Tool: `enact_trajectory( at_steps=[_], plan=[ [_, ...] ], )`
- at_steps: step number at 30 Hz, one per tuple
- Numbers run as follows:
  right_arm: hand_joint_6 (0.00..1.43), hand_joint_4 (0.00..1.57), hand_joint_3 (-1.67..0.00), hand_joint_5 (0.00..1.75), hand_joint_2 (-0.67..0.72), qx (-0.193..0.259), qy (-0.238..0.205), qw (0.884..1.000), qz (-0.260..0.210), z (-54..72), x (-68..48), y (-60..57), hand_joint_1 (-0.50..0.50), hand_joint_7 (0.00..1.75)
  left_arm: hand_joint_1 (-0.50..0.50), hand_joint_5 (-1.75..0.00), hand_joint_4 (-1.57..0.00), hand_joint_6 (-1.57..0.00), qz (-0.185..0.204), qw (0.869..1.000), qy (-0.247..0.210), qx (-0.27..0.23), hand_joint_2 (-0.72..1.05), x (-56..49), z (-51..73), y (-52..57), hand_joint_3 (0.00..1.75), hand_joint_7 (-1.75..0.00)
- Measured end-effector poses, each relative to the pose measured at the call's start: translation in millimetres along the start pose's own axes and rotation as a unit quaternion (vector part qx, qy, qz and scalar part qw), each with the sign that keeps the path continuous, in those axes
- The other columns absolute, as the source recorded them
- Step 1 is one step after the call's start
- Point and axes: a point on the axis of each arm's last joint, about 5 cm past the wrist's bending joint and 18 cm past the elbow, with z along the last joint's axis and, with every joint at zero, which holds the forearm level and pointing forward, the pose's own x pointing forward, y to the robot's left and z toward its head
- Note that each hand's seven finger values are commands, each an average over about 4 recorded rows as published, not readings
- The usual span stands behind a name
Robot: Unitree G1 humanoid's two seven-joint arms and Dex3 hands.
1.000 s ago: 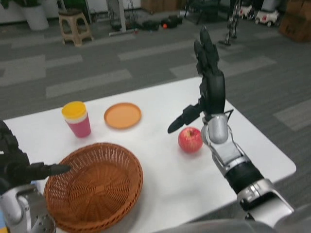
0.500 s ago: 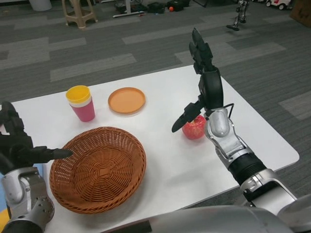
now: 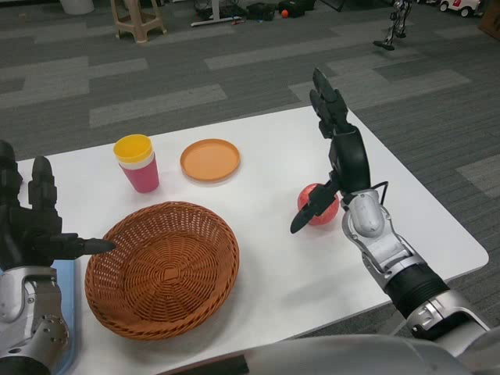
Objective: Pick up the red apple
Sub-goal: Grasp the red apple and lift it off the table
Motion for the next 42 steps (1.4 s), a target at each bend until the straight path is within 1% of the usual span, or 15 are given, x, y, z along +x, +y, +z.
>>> enact_trajectory(
  at_steps=[2,5,10,13,15,18,19,22,26,28,31,38,40,42],
  plan=[
    [0.00,0.00,0.00,0.00,0.72,-0.004,0.005,1.000,-0.002,-0.2,-3.7,-3.6,-0.46,0.00,-0.43,-0.18,0.00,0.00,-0.001,1.000,0.008,0.004,-0.19,-0.8,1.0,3.0,0.00,-0.21],
    [0.00,0.00,0.00,0.00,0.72,-0.008,0.012,1.000,-0.011,0.2,-9.1,-10.7,-0.46,0.00,-0.43,-0.21,0.00,0.00,0.001,1.000,0.011,0.002,-0.19,-0.4,3.1,6.2,0.00,-0.21],
    [0.00,0.00,0.00,0.00,0.69,-0.020,0.042,0.999,-0.024,-3.1,-25.1,-23.4,-0.46,0.00,-0.43,-0.21,0.00,0.00,0.018,1.000,0.004,-0.013,-0.19,-0.1,6.0,11.6,0.00,-0.21],
    [0.00,0.00,0.00,0.00,0.69,-0.035,0.058,0.997,-0.045,-4.4,-34.2,-34.2,-0.46,0.00,-0.43,-0.21,0.00,0.00,0.024,1.000,0.006,-0.017,-0.19,-1.2,5.7,12.7,0.00,-0.21],
    [0.00,0.00,0.00,0.00,0.66,-0.046,0.069,0.995,-0.059,-8.0,-37.1,-40.8,-0.46,0.00,-0.43,-0.21,0.00,0.00,0.024,1.000,0.008,-0.017,-0.19,-1.3,5.4,12.9,0.00,-0.21],
    [0.00,0.00,0.00,0.00,0.66,-0.064,0.102,0.990,-0.074,-20.0,-42.0,-48.2,-0.46,0.00,-0.43,-0.21,0.00,0.00,0.023,1.000,0.009,-0.018,-0.19,-1.1,5.3,12.9,0.00,-0.21],
    [0.00,0.00,0.00,0.00,0.68,-0.067,0.114,0.988,-0.077,-25.1,-42.5,-49.0,-0.46,0.00,-0.43,-0.21,0.00,0.00,0.022,1.000,0.009,-0.018,-0.17,-0.7,5.1,12.5,0.00,-0.21],
    [0.00,0.00,0.00,0.00,0.72,-0.062,0.153,0.982,-0.086,-41.8,-39.0,-47.3,-0.46,0.00,-0.43,-0.21,0.00,0.00,0.017,1.000,0.012,-0.023,-0.10,2.3,3.6,9.0,0.00,-0.21],
    [0.00,0.00,0.00,0.00,0.72,-0.062,0.184,0.978,-0.077,-55.3,-30.7,-41.6,-0.46,0.00,-0.43,-0.21,0.00,0.00,0.015,0.999,0.018,-0.033,-0.10,3.4,-0.1,4.3,0.00,-0.21],
    [0.00,0.00,0.00,0.00,0.72,-0.066,0.196,0.976,-0.074,-59.6,-28.3,-39.8,-0.46,0.00,-0.43,-0.21,0.00,0.00,0.014,0.999,0.020,-0.034,-0.10,3.1,-0.8,3.9,0.00,-0.21],
    [0.00,0.00,0.00,0.00,0.72,-0.073,0.215,0.972,-0.069,-64.7,-28.9,-38.5,-0.46,0.00,-0.43,-0.21,0.00,0.00,0.014,0.999,0.020,-0.035,-0.10,3.0,-1.2,3.5,0.00,-0.21],
    [0.00,0.00,0.00,0.00,0.72,-0.091,0.258,0.960,-0.052,-74.1,-36.2,-37.2,-0.46,0.00,-0.43,-0.21,0.00,0.00,0.015,0.999,0.021,-0.038,-0.10,2.6,-2.4,2.1,0.00,-0.21],
    [0.00,0.00,0.00,0.00,0.72,-0.097,0.270,0.957,-0.042,-76.2,-39.3,-36.1,-0.46,0.00,-0.43,-0.26,0.00,0.00,0.015,0.999,0.021,-0.039,-0.10,2.5,-2.6,1.8,0.00,-0.21],
    [0.00,0.00,0.00,0.00,0.72,-0.102,0.281,0.954,-0.033,-78.0,-42.0,-34.9,-0.46,0.00,-0.43,-0.26,0.00,0.00,0.014,0.999,0.021,-0.039,-0.10,2.4,-2.8,1.5,0.00,-0.21]
  ],
)
